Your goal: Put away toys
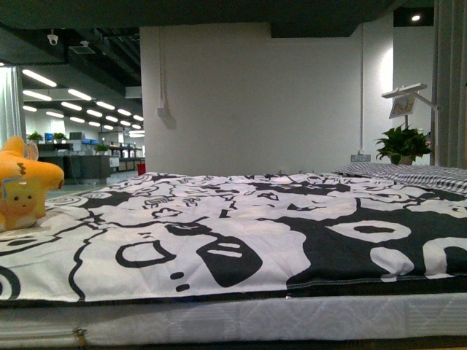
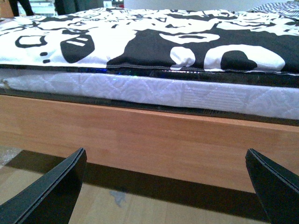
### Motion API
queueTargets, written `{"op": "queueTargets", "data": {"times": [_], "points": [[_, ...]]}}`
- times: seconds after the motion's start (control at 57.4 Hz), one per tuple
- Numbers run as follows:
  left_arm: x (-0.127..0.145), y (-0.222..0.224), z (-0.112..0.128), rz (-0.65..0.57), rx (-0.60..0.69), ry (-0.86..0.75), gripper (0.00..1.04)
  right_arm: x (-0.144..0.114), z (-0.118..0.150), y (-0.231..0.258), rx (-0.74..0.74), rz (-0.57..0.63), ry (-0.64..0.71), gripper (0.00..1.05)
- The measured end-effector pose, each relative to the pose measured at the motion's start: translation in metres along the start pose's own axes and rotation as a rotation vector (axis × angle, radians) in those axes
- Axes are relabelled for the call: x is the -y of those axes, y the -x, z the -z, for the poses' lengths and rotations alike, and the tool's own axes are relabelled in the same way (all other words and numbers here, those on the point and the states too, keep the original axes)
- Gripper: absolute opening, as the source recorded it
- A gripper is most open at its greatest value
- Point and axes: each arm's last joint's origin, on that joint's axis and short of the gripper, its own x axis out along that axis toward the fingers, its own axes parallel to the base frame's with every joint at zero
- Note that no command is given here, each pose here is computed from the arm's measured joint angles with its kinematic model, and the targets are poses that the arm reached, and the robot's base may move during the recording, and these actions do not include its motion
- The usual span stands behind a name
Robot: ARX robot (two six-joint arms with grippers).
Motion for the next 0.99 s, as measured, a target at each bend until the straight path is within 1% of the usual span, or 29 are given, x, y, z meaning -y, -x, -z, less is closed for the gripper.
{"op": "queueTargets", "data": {"times": [0.993], "points": [[0.0000,0.0000,0.0000,0.001,0.000,-0.002,0.99,0.0001,0.0000,0.0000,0.000,0.003,0.000,1.04]]}}
